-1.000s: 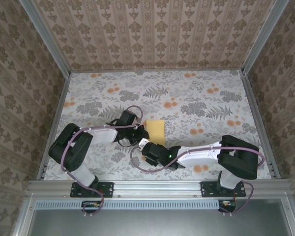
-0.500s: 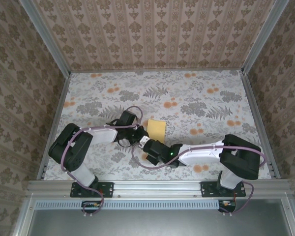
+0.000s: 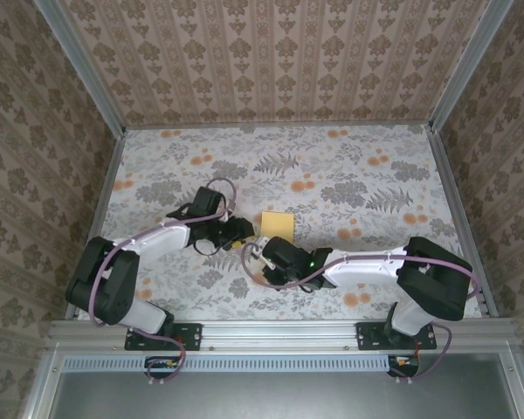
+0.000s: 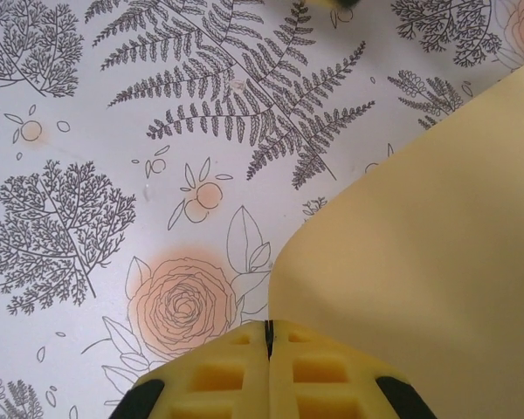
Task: Fold a paper plane with a square sheet of paper (fold left side to right side)
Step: Third fold the triangle at the center of the table.
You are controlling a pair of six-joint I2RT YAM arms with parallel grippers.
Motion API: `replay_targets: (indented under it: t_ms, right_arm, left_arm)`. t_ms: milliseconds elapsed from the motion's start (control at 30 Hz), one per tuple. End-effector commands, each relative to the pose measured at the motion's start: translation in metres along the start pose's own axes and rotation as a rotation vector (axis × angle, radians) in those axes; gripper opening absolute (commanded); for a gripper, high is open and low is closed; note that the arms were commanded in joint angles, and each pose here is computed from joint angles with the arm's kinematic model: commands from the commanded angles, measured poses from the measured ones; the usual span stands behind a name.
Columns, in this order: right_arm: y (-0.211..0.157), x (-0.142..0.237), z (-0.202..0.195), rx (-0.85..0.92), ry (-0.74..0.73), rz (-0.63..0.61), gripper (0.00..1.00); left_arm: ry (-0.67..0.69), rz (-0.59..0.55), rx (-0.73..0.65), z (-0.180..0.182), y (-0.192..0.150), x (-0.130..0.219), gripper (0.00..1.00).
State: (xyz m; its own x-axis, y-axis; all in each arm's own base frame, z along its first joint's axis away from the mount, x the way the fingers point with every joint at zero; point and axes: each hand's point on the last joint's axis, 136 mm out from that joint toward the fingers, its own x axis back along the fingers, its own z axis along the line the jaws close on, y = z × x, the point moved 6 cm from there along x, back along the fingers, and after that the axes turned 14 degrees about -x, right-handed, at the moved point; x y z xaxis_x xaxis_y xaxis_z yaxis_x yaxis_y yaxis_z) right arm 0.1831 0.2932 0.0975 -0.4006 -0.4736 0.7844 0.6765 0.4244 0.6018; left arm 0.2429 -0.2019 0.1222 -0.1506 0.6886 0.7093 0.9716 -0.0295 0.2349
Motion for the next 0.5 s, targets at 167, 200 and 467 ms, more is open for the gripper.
replay_targets:
  t_ms: [167,200,467]
  right_arm:
    - [0.000,0.005,-0.001,-0.082,0.104,0.020,0.00]
    - [0.000,0.005,-0.001,-0.084,0.107,0.022,0.00]
    - [0.001,0.003,-0.003,-0.101,0.115,0.035,0.00]
  left_arm:
    - [-0.098,0.020,-0.177,-0.030,0.039,-0.005,0.27]
    - [-0.114,0.030,-0.185,-0.032,0.042,-0.009,0.26]
    - [-0.150,0.131,-0.253,-0.046,0.063,-0.056,0.20]
